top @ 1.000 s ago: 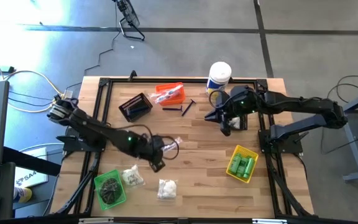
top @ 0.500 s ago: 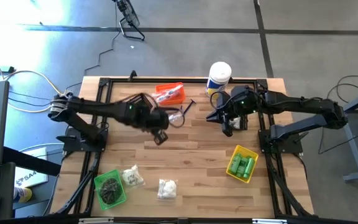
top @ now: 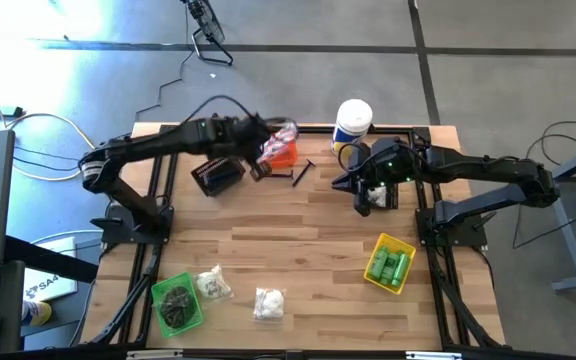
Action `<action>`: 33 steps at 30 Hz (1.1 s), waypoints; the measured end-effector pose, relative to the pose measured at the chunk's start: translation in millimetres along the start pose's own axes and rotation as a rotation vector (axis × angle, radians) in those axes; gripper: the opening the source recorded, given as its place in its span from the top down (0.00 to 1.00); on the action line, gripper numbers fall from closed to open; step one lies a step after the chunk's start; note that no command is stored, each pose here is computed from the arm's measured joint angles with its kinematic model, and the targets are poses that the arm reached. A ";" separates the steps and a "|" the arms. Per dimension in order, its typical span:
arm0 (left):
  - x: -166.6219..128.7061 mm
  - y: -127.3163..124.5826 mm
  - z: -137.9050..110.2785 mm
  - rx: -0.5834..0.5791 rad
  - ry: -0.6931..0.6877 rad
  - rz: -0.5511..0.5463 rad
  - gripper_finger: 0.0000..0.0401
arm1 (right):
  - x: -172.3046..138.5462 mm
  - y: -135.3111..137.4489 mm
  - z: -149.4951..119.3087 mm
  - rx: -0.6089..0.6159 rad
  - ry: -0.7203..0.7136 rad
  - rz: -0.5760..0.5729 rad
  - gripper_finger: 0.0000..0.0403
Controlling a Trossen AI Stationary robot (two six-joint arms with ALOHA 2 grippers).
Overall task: Pick & Place Travel size toiletries
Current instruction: Put the blue toothbrush into the orange bin
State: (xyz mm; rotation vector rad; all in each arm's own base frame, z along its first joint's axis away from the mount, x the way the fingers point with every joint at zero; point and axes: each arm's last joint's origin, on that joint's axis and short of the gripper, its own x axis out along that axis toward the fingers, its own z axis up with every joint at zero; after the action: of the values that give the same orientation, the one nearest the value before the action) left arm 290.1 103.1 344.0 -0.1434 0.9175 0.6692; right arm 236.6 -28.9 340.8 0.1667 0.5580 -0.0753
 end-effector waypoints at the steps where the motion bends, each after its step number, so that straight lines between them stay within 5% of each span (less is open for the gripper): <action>1: 3.6 5.6 3.9 0.004 -0.021 0.005 0.99 | 0.0 -0.3 0.1 0.003 -0.001 -0.009 0.91; 13: 75.4 56.5 18.4 0.068 0.012 -0.051 0.98 | -0.1 -2.5 0.4 0.081 -0.015 -0.087 0.91; 22: 131.4 65.2 13.7 0.070 0.079 -0.128 0.98 | -0.2 -2.6 0.5 0.116 -0.017 -0.090 0.91; 33: 161.2 74.3 3.5 0.075 0.152 -0.168 0.98 | -0.2 -2.6 0.5 0.135 -0.018 -0.090 0.91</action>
State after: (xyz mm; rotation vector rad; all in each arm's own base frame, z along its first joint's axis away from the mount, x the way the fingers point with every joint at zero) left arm 316.7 239.5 233.6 -0.2038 1.0630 0.4721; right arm 236.4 -31.6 341.0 0.2720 0.5427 -0.2018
